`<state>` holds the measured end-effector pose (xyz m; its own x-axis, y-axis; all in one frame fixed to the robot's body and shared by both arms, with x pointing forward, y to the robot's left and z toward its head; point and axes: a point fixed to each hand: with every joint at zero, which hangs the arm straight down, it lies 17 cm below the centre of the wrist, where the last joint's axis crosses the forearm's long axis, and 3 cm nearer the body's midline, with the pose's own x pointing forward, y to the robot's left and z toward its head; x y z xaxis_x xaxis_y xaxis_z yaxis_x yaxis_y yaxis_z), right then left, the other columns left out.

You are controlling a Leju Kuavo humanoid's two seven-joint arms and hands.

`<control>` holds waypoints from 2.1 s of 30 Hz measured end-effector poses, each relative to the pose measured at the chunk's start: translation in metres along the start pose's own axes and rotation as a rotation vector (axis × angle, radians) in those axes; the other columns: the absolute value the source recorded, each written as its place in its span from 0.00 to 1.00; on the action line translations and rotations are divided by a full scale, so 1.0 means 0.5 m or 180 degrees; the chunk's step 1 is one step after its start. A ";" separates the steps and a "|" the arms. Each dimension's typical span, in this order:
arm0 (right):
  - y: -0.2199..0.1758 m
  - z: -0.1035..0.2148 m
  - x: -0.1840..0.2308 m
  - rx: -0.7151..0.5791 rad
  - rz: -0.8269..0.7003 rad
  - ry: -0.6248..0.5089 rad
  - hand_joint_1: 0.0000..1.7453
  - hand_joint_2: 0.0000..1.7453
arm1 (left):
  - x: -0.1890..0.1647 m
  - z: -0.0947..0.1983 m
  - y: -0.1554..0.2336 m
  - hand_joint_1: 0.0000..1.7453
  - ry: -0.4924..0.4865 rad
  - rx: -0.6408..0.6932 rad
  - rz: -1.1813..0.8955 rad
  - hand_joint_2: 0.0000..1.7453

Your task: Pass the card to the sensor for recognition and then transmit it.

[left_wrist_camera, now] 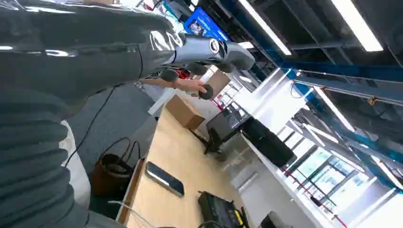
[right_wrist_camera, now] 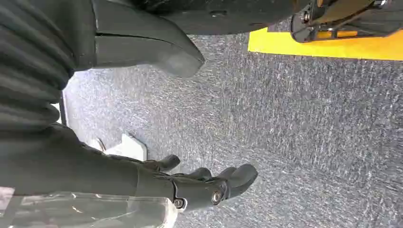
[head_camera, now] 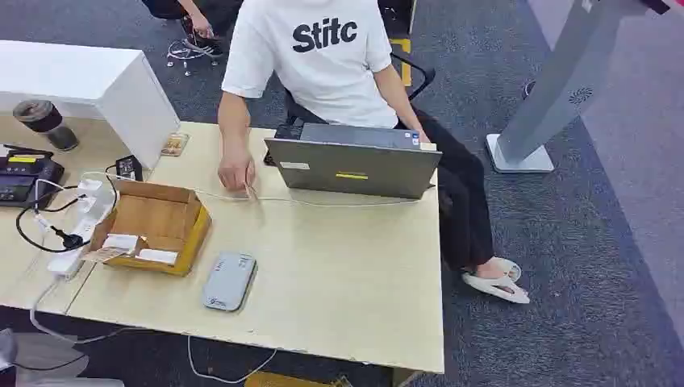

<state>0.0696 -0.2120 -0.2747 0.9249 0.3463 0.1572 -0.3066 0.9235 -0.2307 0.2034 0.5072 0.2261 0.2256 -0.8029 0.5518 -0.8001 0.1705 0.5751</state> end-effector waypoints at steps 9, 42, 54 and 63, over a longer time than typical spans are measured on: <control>0.005 0.001 0.000 0.0063 0.0044 0.0040 0.00 1.00 | -0.056 -0.054 -0.038 0.00 0.0052 -0.0099 -0.0534 1.00; 0.011 0.001 0.004 0.0144 0.0232 0.0058 0.00 1.00 | 0.054 -0.192 -0.376 0.00 -0.0711 -0.0772 -0.1059 1.00; 0.011 0.001 0.005 0.0142 0.0259 0.0060 0.00 1.00 | 0.287 -0.111 -0.479 0.00 -0.1474 -0.1072 -0.0760 1.00; 0.011 0.001 0.005 0.0141 0.0273 0.0060 0.00 1.00 | 0.358 -0.092 -0.464 0.00 -0.1684 -0.0975 -0.0613 1.00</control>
<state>0.0701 -0.2062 -0.2751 0.8987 0.4217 0.1204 -0.3942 0.8971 -0.1997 0.4547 0.3500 0.2193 -0.0180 -0.9954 0.0939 -0.5600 0.0879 0.8238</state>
